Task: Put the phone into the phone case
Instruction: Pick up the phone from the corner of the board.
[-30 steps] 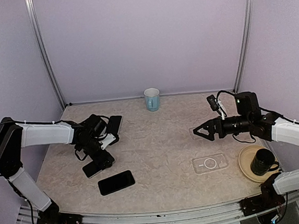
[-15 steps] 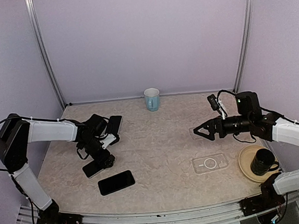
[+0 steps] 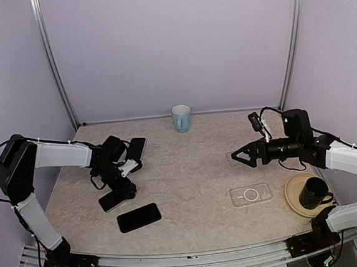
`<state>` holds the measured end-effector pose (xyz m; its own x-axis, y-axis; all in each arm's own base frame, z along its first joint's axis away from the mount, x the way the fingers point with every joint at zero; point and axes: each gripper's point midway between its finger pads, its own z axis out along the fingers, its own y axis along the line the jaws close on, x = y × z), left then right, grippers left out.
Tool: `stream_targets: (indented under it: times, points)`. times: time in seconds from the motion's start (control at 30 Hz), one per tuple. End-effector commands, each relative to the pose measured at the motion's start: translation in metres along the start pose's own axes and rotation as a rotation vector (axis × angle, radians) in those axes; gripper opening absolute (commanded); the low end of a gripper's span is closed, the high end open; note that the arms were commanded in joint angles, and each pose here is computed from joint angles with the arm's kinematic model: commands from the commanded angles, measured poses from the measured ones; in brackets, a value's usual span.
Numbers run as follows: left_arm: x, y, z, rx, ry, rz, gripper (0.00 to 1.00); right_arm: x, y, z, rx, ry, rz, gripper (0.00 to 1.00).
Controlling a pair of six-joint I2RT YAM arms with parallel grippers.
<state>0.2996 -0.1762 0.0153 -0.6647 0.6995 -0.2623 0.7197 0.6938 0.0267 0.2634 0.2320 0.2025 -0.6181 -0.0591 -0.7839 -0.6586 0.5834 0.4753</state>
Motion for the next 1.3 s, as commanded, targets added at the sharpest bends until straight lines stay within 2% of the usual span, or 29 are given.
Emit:
stream_targets:
  times: [0.0, 0.17, 0.4, 0.63, 0.97, 1.27]
  points:
    - [-0.001, 0.000, 0.003, 0.021, 0.007, -0.009, 0.81, -0.007, -0.001, -0.005, 0.011, -0.031, -0.014, 1.00]
    - [-0.003, 0.000, 0.003, 0.027, 0.001, -0.013, 0.73, -0.007, -0.001, -0.006, 0.015, -0.031, -0.016, 1.00]
    - [-0.008, 0.001, 0.000, 0.021, -0.014, -0.018, 0.70, -0.007, -0.002, -0.005, 0.019, -0.028, -0.013, 1.00]
    - [-0.028, 0.002, -0.012, 0.000, -0.092, -0.018, 0.69, -0.008, -0.002, -0.004, 0.017, -0.030, -0.010, 1.00]
    - [-0.072, -0.009, -0.021, -0.069, -0.209, 0.043, 0.67, -0.005, -0.002, 0.001, -0.006, -0.017, 0.017, 1.00]
    - [-0.131, -0.046, -0.028, -0.049, -0.332, 0.133, 0.67, 0.002, -0.004, 0.012, -0.042, 0.005, 0.066, 1.00]
